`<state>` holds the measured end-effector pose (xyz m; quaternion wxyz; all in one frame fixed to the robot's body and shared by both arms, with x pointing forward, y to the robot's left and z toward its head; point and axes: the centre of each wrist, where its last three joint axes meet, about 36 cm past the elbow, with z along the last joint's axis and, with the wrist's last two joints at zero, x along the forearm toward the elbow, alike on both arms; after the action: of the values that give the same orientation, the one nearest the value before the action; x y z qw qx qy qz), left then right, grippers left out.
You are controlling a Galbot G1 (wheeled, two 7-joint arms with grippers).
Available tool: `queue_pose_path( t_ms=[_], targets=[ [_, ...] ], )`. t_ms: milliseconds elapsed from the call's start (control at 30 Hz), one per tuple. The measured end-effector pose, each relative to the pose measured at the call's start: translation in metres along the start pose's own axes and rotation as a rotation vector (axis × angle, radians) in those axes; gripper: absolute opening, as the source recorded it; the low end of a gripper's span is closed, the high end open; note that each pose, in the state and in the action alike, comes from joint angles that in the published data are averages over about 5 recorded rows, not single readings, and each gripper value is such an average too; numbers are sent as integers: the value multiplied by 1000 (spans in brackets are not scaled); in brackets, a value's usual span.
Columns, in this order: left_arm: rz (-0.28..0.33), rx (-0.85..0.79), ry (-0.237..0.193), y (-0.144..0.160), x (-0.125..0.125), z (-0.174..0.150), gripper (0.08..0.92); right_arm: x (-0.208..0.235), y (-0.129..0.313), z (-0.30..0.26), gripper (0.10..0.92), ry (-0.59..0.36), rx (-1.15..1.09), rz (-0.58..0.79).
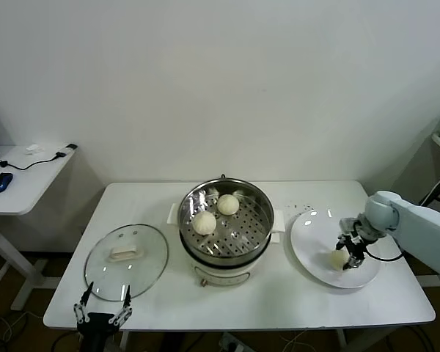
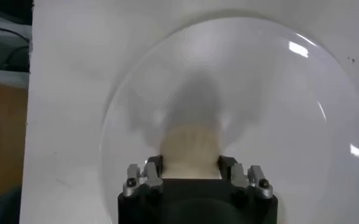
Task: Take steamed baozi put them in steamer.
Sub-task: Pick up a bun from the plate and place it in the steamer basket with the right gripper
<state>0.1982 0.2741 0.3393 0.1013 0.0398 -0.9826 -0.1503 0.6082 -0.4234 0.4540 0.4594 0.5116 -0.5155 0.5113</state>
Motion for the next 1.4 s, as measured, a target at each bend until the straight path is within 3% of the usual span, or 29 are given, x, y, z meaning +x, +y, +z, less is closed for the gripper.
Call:
queue_pose_path(
  t_ms=[300, 567, 833, 1000, 1200, 1400],
  targets=[
    [0, 0, 0, 1, 1, 0, 823, 19, -9, 0, 575, -21, 25, 5],
    [3, 0, 0, 0, 2, 0, 823, 87, -49, -33, 577, -23, 247, 56],
    [10, -3, 0, -2, 2, -1, 823, 187, -91, -124, 577, 33, 686, 156],
    [10, -4, -2, -2, 2, -3, 823, 226, -98, -194, 577, 75, 955, 188],
    [8, -5, 1, -1, 3, -2, 823, 237, -90, -276, 577, 102, 1221, 180],
    [7, -7, 1, -1, 1, -4, 823, 216, -73, -339, 580, 98, 1414, 131]
  ],
)
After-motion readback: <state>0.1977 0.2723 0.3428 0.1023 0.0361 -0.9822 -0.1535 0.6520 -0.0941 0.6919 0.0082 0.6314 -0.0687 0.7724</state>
